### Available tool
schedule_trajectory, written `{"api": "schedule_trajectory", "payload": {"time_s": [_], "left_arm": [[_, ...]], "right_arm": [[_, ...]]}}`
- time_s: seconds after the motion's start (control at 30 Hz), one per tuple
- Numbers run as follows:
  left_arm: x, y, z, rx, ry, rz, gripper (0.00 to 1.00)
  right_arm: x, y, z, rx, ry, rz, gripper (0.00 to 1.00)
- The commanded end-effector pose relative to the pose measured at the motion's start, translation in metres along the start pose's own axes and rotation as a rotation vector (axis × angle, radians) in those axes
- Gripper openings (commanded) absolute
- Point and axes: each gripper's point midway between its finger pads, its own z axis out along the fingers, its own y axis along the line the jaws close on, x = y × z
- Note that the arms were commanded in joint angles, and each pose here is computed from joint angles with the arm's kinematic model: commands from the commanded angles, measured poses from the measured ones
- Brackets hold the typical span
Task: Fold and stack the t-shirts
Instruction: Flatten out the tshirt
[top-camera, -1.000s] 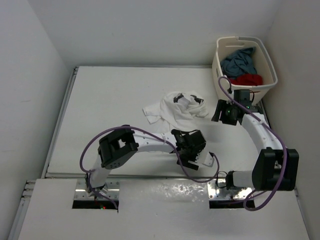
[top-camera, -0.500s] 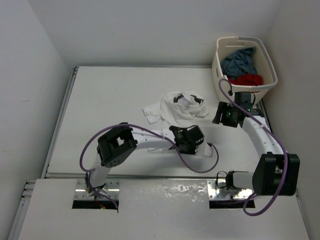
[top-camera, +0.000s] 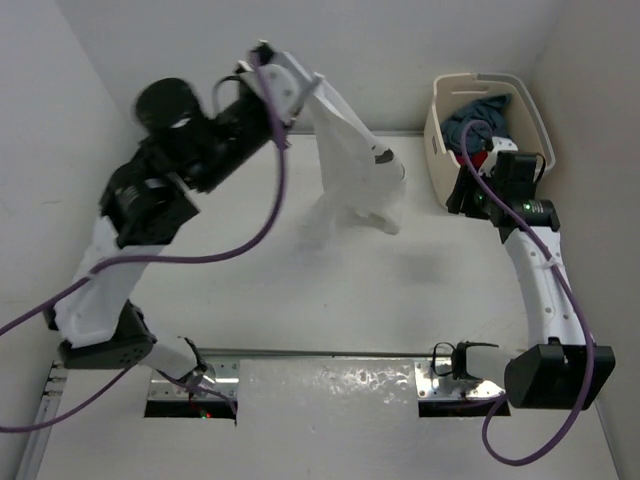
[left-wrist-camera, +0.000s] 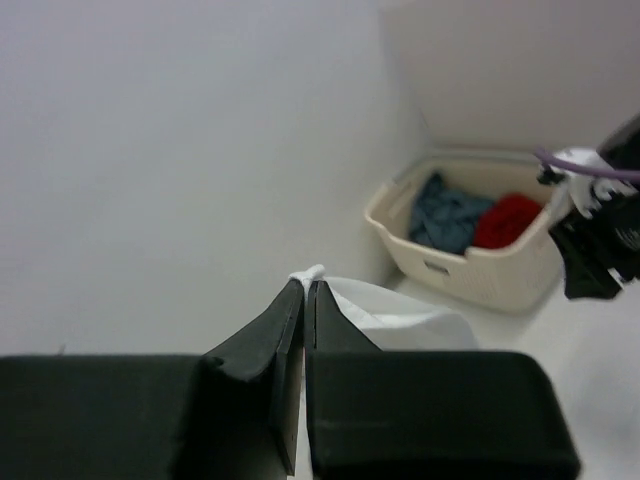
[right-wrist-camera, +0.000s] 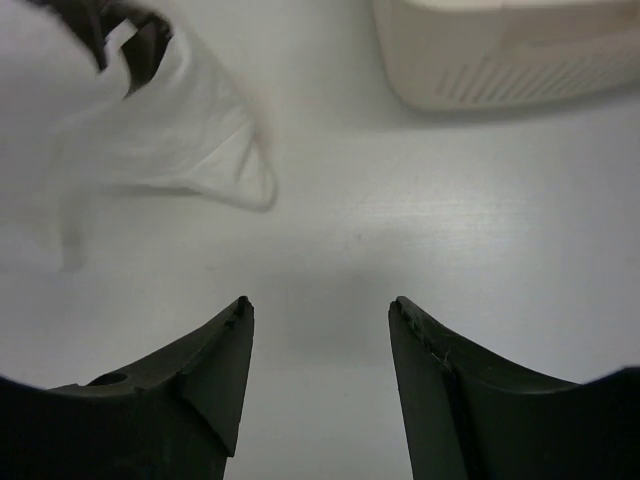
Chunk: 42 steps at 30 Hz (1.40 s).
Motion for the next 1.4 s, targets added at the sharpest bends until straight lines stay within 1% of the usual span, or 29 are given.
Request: {"api": "schedule_trajectory", "payload": {"time_s": [0.0, 0.07, 0.1, 0.17, 0.2, 0.37, 0.4, 0.43, 0.5, 0.57, 0.6, 0.67, 0.7, 0.73, 0.77, 0.8, 0.93, 0.97, 1.0, 1.03, 1.07, 1.1, 1.13, 1.17, 1.2, 1.23, 1.27, 1.3, 1.37], "left_arm": [[-0.015, 0.044, -0.019, -0.208, -0.015, 0.015, 0.0], [-0.002, 0.082, -0.032, -0.342, 0.039, 0.092, 0.0], [0.018, 0.09, -0.036, -0.364, 0.087, 0.114, 0.0], [0.052, 0.13, -0.049, -0.463, 0.151, 0.137, 0.0], [0.086, 0.145, -0.057, -0.497, 0.231, 0.141, 0.0], [0.188, 0.156, -0.054, -0.419, 0.424, 0.038, 0.0], [0.231, 0.17, -0.058, -0.44, 0.504, 0.001, 0.0], [0.249, 0.175, -0.058, -0.419, 0.516, -0.027, 0.0], [0.311, 0.202, -0.068, -0.447, 0.611, -0.069, 0.0], [0.359, 0.211, -0.065, -0.425, 0.679, -0.112, 0.0], [0.373, 0.228, -0.075, -0.458, 0.691, -0.13, 0.0], [0.411, 0.229, -0.073, -0.425, 0.737, -0.162, 0.0], [0.423, 0.237, -0.079, -0.455, 0.753, -0.186, 0.11], [0.434, 0.238, -0.082, -0.454, 0.764, -0.214, 0.31], [0.456, 0.235, -0.085, -0.441, 0.799, -0.253, 0.93], [0.466, 0.24, -0.098, -0.472, 0.826, -0.314, 1.0], [0.477, 0.241, -0.129, -0.514, 0.842, -0.549, 1.0], [0.472, 0.228, -0.138, -0.504, 0.87, -0.573, 1.0], [0.469, 0.217, -0.14, -0.484, 0.878, -0.575, 0.98], [0.446, 0.205, -0.139, -0.449, 0.838, -0.568, 0.83], [0.463, 0.173, -0.146, -0.395, 0.895, -0.61, 0.7], [0.466, 0.14, -0.144, -0.328, 0.96, -0.595, 0.48], [0.463, 0.117, -0.147, -0.279, 0.99, -0.584, 0.18], [0.481, 0.061, -0.153, -0.127, 1.088, -0.575, 0.17], [0.486, 0.037, -0.157, -0.068, 1.112, -0.551, 0.19], [0.478, 0.028, -0.165, -0.051, 1.094, -0.487, 0.29], [0.496, -0.007, -0.172, 0.052, 1.114, -0.376, 0.33], [0.504, -0.005, -0.186, 0.018, 1.162, -0.253, 0.43], [0.514, -0.02, -0.203, 0.089, 1.189, -0.082, 0.5]], "right_arm": [[-0.039, 0.007, -0.021, -0.022, -0.108, -0.033, 0.55], [-0.049, 0.023, -0.023, -0.108, -0.138, -0.032, 0.55], [-0.056, 0.031, -0.021, -0.145, -0.162, -0.017, 0.55], [-0.053, 0.046, -0.014, -0.227, -0.15, -0.009, 0.54], [-0.05, 0.054, -0.007, -0.251, -0.133, -0.009, 0.54], [-0.035, 0.1, 0.018, -0.319, -0.06, -0.118, 0.55], [-0.023, 0.119, 0.03, -0.349, -0.016, -0.157, 0.57], [-0.021, 0.128, 0.036, -0.363, -0.002, -0.177, 0.57], [-0.014, 0.139, 0.05, -0.375, 0.044, -0.159, 0.58], [-0.005, 0.143, 0.073, -0.377, 0.095, -0.131, 0.58], [-0.001, 0.146, 0.08, -0.38, 0.106, -0.135, 0.58], [0.009, 0.148, 0.096, -0.367, 0.144, -0.186, 0.6], [0.02, 0.15, 0.098, -0.347, 0.176, -0.228, 0.62], [0.027, 0.151, 0.101, -0.341, 0.195, -0.26, 0.68], [0.038, 0.151, 0.103, -0.345, 0.218, -0.303, 0.7], [0.046, 0.158, 0.101, -0.362, 0.225, -0.332, 0.72], [0.096, 0.148, 0.096, -0.375, 0.279, -0.407, 0.8], [0.094, 0.151, 0.09, -0.397, 0.246, -0.421, 0.78], [0.114, 0.149, 0.087, -0.406, 0.272, -0.433, 0.74], [0.12, 0.151, 0.084, -0.419, 0.268, -0.449, 0.65], [0.125, 0.155, 0.081, -0.434, 0.255, -0.461, 0.32], [0.141, 0.159, 0.073, -0.453, 0.265, -0.491, 0.19], [0.148, 0.163, 0.07, -0.465, 0.27, -0.488, 0.14], [0.154, 0.171, 0.068, -0.493, 0.262, -0.491, 0.22], [0.166, 0.17, 0.067, -0.504, 0.278, -0.478, 0.34], [0.171, 0.174, 0.065, -0.514, 0.283, -0.447, 0.42], [0.174, 0.185, 0.064, -0.539, 0.262, -0.452, 0.49], [0.182, 0.186, 0.064, -0.539, 0.267, -0.454, 0.63], [0.185, 0.198, 0.064, -0.557, 0.246, -0.471, 0.69]]}}
